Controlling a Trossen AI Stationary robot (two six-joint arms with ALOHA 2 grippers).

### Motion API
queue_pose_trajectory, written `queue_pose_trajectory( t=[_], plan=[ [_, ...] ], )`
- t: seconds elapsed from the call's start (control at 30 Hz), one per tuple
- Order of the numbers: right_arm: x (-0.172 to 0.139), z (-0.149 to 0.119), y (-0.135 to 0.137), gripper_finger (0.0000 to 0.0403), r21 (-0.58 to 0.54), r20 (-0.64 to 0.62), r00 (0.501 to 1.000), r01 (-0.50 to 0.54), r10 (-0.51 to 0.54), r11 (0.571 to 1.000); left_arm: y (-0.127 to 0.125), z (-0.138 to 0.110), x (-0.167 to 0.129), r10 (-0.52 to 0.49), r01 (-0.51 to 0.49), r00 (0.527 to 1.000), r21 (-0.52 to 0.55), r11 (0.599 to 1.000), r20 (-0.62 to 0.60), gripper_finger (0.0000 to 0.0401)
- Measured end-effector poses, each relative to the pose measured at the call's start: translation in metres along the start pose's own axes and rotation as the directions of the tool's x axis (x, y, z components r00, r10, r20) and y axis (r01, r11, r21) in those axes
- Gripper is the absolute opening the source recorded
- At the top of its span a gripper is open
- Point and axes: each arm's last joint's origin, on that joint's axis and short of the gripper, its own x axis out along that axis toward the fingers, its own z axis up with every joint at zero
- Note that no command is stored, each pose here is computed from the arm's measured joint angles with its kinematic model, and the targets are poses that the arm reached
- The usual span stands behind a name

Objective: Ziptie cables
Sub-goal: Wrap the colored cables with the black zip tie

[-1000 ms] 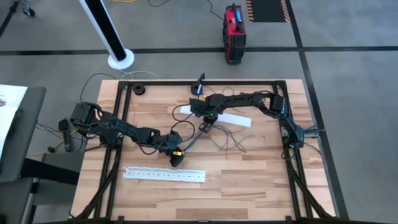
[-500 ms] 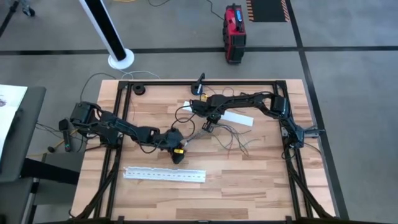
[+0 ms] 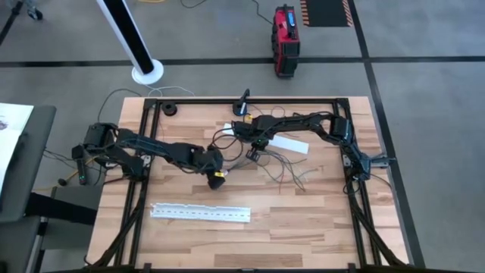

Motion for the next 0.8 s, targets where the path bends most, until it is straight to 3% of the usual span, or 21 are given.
queue_pose_trajectory(
  t=[0.1,0.27,0.37,0.63,0.8],
  plan=[
    [0.0,0.001,0.0,0.0,0.004,0.014,1.0,-0.005,0.004,1.0,0.008,-0.003,0.0,0.093,-0.094,0.995,-0.032,0.995,-0.031,0.0165],
    [-0.001,0.002,0.0,0.0,-0.019,0.023,1.0,-0.008,0.008,1.0,0.004,0.016,0.01,-0.114,0.119,0.989,-0.052,0.992,0.09,0.0165],
    [-0.001,0.003,0.0,0.0,-0.02,0.024,1.0,-0.008,0.008,1.0,0.002,0.023,0.014,-0.154,0.159,0.982,-0.034,0.987,0.108,0.0165],
    [0.0,0.004,-0.004,0.0,-0.012,0.021,0.999,-0.034,0.035,0.999,0.004,0.019,0.048,-0.104,0.102,0.994,0.062,0.993,0.032,0.0165],
    [0.0,0.004,-0.004,0.0,-0.035,0.022,0.999,-0.038,0.039,0.999,0.002,0.018,0.054,-0.104,0.102,0.994,0.067,0.993,0.031,0.0165]
  ],
)
